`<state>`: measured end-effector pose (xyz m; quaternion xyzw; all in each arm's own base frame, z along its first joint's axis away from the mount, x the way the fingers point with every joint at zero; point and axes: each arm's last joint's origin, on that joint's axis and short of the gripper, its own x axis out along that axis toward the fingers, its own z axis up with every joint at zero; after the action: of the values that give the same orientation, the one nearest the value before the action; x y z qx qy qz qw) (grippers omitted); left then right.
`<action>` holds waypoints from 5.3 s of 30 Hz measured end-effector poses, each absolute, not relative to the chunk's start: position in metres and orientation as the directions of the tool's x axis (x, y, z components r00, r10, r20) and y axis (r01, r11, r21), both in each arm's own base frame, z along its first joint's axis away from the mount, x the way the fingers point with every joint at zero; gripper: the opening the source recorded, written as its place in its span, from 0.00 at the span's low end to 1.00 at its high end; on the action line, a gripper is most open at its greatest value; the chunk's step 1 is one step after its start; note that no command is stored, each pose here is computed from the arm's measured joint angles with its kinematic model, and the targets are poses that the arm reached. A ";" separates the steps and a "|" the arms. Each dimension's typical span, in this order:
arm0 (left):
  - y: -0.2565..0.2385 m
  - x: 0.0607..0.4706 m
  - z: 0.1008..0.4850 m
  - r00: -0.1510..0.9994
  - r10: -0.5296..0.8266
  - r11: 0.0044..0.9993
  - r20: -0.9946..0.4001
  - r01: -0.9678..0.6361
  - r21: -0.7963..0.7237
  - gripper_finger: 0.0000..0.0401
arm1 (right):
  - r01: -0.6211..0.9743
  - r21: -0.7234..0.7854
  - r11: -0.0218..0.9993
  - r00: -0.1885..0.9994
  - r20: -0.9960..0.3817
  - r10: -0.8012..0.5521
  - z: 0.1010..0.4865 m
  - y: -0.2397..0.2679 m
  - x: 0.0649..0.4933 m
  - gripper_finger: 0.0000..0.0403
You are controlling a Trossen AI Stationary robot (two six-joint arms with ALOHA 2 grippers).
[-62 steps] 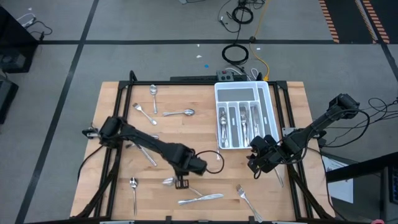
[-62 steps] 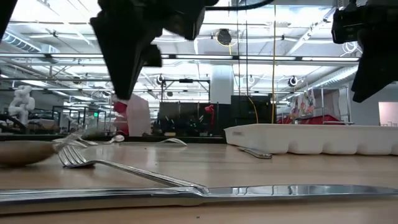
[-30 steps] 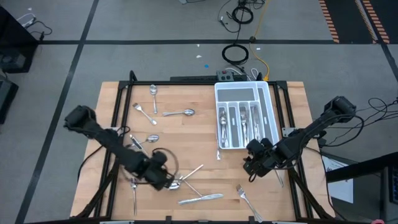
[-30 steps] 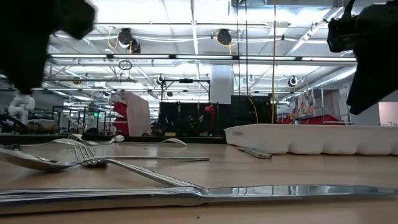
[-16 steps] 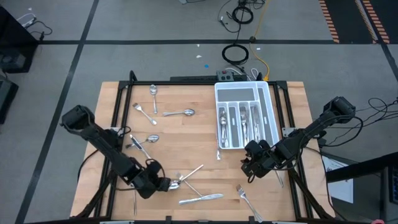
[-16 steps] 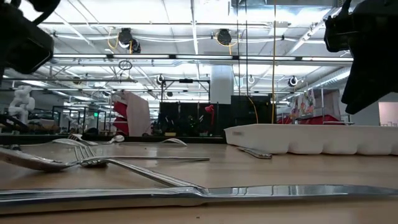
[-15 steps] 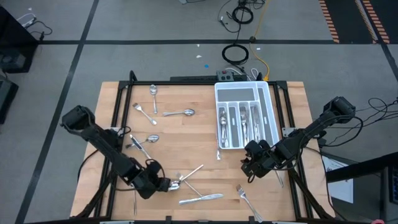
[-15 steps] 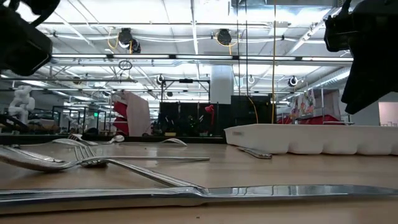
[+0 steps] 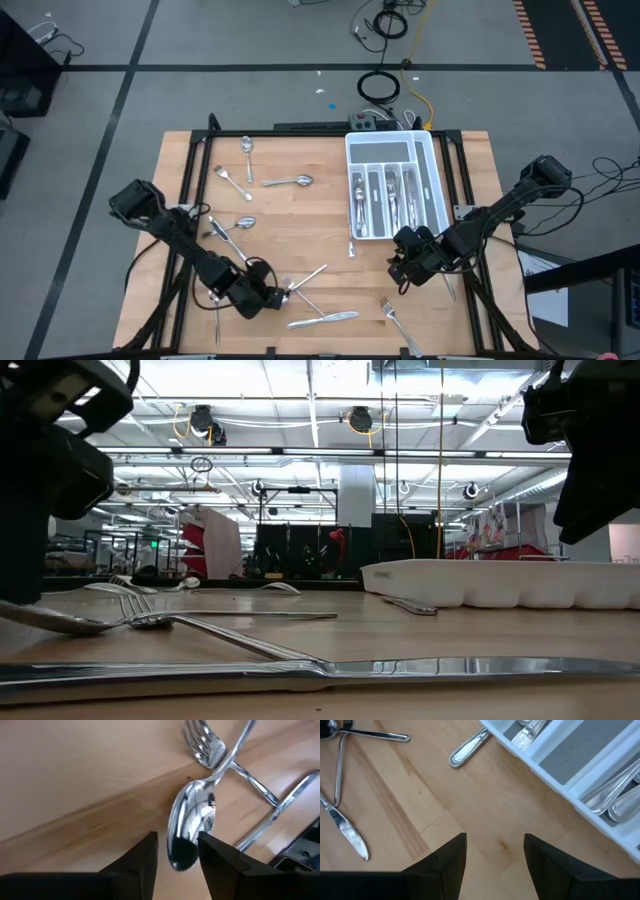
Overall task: Sort silverware
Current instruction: Put the silver spoon into the white silverware tray
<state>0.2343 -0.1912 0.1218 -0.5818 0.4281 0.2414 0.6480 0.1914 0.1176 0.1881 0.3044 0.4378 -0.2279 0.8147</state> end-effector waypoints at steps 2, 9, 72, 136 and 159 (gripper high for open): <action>-0.190 0.240 0.115 0.513 -0.192 0.201 -0.837 -0.814 -0.545 0.36 | 0.636 0.302 0.710 0.517 -0.850 -0.101 0.188 0.118 0.192 0.47; -0.191 0.245 0.108 0.514 -0.225 0.217 -0.828 -0.802 -0.557 0.08 | 0.641 0.283 0.714 0.503 -0.857 -0.111 0.188 0.117 0.190 0.47; 0.145 0.464 0.258 0.363 0.416 0.280 -0.834 0.821 0.497 0.01 | 0.743 0.316 0.590 0.549 -0.792 -0.266 0.189 0.110 0.192 0.46; 0.144 0.499 0.205 0.376 0.167 0.409 -0.912 0.815 0.411 0.06 | 0.711 0.131 0.691 0.508 -0.775 -0.375 0.187 0.103 0.185 0.46; 0.139 0.498 0.204 0.363 0.159 0.534 -0.918 0.750 0.389 0.07 | 0.708 0.130 0.694 0.509 -0.776 -0.374 0.187 0.103 0.185 0.47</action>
<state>0.4982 0.1392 0.2042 0.4342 0.5237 -0.2105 0.7020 0.1852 0.1035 0.1873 0.2217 0.3768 -0.3221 0.8397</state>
